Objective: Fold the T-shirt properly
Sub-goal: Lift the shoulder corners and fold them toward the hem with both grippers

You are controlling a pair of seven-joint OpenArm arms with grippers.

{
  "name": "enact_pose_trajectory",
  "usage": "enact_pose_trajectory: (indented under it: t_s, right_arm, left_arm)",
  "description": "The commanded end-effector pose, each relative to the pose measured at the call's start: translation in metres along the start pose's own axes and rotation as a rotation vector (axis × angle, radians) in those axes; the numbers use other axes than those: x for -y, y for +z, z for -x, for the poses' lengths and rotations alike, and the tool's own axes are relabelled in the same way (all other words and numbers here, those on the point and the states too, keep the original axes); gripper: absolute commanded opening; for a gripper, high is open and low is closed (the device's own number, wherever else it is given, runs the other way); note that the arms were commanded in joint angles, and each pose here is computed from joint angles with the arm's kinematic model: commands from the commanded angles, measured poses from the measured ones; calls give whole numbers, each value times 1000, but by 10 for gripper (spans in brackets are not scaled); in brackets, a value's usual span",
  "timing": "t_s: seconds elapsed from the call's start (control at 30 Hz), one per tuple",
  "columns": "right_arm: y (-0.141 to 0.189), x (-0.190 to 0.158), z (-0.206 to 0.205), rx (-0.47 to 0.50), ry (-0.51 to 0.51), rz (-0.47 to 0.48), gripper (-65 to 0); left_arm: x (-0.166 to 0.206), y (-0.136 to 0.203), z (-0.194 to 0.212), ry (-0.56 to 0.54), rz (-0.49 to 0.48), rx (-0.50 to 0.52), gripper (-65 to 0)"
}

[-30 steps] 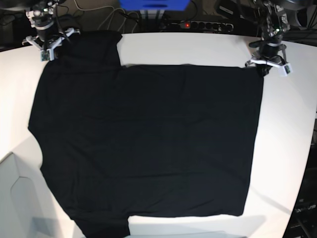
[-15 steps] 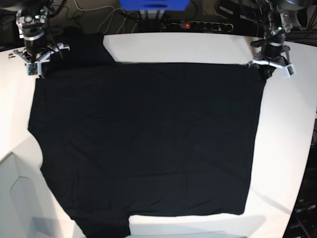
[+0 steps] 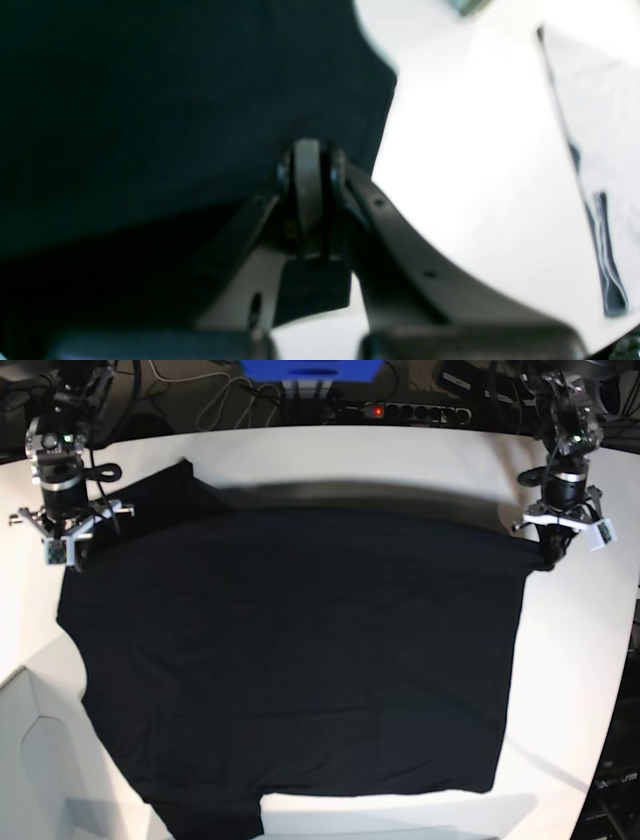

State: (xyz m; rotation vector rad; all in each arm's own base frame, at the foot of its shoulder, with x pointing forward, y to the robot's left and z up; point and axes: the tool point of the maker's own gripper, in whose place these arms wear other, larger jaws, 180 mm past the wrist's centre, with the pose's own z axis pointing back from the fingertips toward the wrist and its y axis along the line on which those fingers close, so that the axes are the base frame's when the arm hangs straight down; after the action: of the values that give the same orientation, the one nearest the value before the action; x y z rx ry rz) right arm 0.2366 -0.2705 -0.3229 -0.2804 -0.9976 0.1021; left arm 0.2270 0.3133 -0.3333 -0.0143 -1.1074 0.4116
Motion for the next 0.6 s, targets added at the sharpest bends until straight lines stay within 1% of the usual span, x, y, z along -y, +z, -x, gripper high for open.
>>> enact_pose_trajectory:
  t_s: [0.0,0.23,0.47,0.57]
  right_arm:
    - [-1,6,-18,53,12,10,-650]
    - [-23,21,-66,111,39,39,-650]
    - [-56,27,-97,141,41,25,-650]
    - [-72,28,-106,146,36,13,-650]
  left_arm:
    - [3,-2,-17,-11,11,54,-650]
    - [20,-20,-54,11,48,155,-650]
    - [47,-46,-85,41,104,127,-650]
    - [51,-58,-95,66,112,127,-650]
